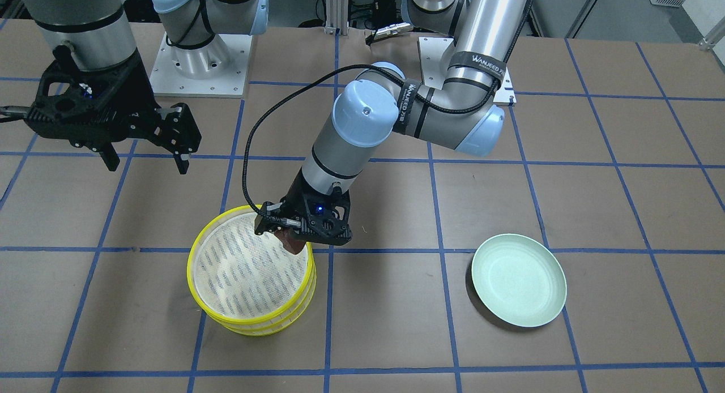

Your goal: Stack buns with steamer

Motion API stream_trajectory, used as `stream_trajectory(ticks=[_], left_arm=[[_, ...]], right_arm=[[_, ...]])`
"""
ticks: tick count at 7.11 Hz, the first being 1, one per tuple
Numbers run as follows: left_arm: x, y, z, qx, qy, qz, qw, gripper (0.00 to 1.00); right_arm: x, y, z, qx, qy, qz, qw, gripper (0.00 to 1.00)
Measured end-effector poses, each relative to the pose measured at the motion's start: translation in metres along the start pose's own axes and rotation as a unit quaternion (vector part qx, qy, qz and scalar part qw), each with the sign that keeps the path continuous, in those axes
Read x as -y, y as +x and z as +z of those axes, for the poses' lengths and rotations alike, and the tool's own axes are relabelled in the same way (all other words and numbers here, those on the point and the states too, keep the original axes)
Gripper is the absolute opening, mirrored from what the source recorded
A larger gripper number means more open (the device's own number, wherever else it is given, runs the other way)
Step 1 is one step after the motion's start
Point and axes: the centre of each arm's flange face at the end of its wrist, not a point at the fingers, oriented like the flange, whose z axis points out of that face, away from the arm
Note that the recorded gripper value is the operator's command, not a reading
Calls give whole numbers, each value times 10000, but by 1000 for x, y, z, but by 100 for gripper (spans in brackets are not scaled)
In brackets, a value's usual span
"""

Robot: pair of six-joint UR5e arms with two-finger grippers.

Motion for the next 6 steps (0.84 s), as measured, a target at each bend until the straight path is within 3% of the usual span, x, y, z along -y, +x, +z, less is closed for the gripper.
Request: stream_trajectory(ticks=[1, 2, 6], left_arm=[[-3, 3, 15, -91, -17, 45, 9999, 66], [-4, 5, 26, -183, -66, 56, 9998, 100], [-4, 12, 21, -384, -103, -534, 9978, 100]], right_arm=[[-7, -5, -8, 48, -9, -54, 10000, 100], [-15, -7, -11, 64, -96, -81, 9999, 100], [-33, -8, -10, 42, -415, -44, 9991, 100]])
